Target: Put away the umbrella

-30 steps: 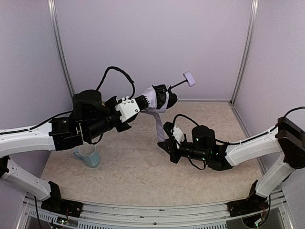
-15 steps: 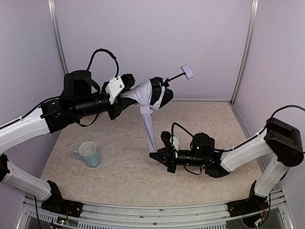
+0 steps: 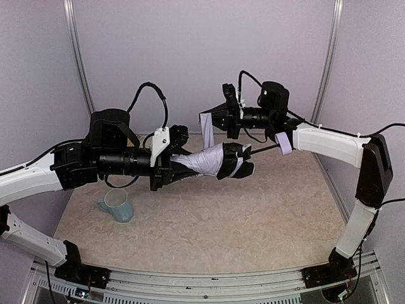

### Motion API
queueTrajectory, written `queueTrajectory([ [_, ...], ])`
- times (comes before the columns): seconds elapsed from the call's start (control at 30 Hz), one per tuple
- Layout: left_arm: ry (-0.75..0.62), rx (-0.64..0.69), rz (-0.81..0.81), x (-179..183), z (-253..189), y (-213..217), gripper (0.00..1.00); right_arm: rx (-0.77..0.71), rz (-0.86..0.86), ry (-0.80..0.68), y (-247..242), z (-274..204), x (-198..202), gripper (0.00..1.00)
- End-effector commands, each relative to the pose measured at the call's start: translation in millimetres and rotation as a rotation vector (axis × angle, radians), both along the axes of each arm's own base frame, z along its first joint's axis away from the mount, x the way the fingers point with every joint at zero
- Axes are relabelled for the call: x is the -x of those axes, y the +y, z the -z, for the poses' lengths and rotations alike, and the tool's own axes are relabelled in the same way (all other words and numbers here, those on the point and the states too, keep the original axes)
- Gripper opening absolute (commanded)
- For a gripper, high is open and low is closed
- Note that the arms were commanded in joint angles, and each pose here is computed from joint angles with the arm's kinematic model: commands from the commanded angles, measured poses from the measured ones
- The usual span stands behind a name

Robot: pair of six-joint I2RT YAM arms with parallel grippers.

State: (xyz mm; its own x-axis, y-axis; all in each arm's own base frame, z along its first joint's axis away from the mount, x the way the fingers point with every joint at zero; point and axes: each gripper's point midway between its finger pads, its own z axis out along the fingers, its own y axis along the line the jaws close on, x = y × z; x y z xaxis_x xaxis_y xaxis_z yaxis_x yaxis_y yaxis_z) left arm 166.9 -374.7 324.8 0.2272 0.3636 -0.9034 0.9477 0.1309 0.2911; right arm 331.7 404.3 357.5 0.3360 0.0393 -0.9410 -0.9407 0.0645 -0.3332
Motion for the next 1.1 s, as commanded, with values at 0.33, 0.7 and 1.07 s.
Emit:
queueTrajectory([
  [0.33, 0.352, -0.211, 0.435, 98.9, 115.6, 3.6, 0.0, 0.133, 0.282, -0.468, -37.8, -74.9, 50.6, 0.0],
  [0.7, 0.613, -0.207, 0.092, -5.4, 187.6, -6.9, 0.0, 0.051, 0.159, -0.479, -4.6, -3.7, 160.7, 0.0],
  [1.07, 0.715, -0.187, -0.021, -45.1, 252.8, 0.7, 0.0, 0.27, 0.066, -0.312, 37.3, 166.7, 213.4, 0.0],
])
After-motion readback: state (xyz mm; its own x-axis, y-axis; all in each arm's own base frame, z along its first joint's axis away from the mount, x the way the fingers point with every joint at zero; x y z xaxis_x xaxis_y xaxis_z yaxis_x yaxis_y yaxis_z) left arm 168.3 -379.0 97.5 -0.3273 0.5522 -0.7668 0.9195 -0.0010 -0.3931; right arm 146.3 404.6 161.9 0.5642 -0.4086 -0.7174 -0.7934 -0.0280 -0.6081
